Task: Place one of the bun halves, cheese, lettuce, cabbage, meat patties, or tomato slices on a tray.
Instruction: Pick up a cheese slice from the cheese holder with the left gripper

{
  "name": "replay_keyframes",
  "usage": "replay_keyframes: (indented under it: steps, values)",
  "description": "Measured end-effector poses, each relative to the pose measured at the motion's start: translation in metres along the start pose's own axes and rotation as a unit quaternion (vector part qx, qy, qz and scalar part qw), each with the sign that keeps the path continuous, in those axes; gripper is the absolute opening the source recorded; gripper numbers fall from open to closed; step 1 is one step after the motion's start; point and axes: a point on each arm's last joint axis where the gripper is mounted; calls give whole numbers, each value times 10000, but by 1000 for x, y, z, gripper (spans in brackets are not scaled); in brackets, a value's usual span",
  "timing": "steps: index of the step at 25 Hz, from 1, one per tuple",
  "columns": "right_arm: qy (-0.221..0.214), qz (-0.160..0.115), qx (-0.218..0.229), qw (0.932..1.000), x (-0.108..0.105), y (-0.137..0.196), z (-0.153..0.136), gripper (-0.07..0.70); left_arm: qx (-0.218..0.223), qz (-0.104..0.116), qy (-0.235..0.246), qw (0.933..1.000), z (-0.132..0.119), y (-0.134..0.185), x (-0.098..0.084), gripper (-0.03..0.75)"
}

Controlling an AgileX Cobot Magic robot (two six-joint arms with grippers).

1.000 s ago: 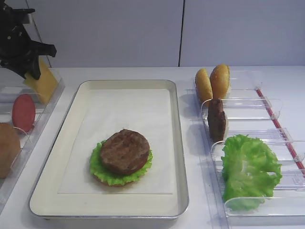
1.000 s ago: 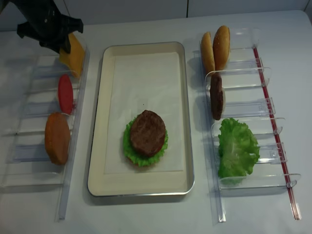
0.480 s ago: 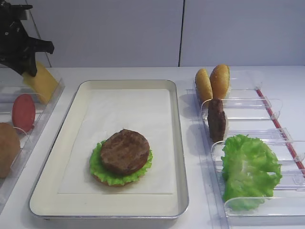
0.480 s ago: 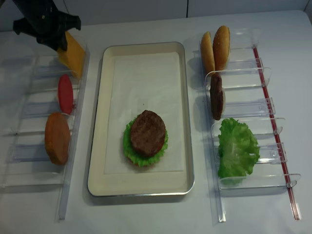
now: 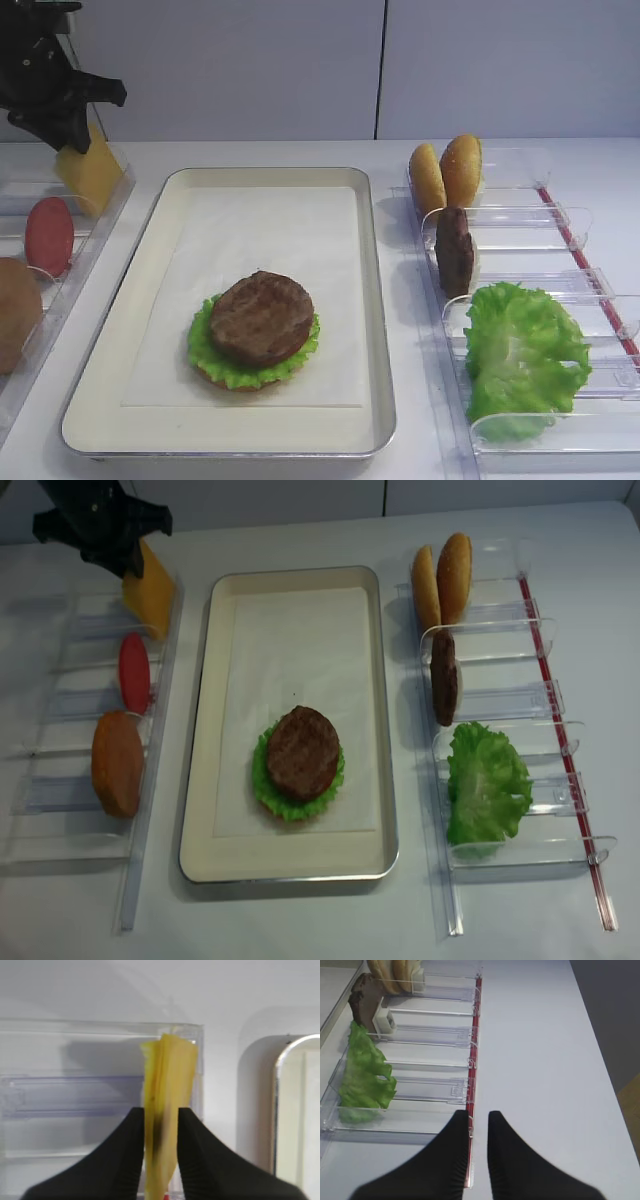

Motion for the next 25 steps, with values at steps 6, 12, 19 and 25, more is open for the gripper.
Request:
replay_keyframes:
  steps: [6, 12, 19, 25]
  values:
    - [0, 0, 0, 10000, 0, 0, 0, 142, -38, 116, -144, 9998, 1, 0, -1, 156]
    - [0, 0, 0, 10000, 0, 0, 0, 142, 12, 233, -506, 9984, 1, 1, 6, 156]
    - [0, 0, 0, 10000, 0, 0, 0, 142, -140, 277, -418, 9986, 9, -5, 3, 156]
    - [0, 12, 0, 10000, 0, 0, 0, 141, -237, 310, -318, 9987, 10, -7, 1, 156]
Point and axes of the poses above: a point on each arm's last joint axis where the gripper is mounted, z pointing back along that axis away from the gripper, x along the wrist's bending axis when the last joint is at zero, y = z × x, and after that the axes turned 10 degrees about z, right-handed
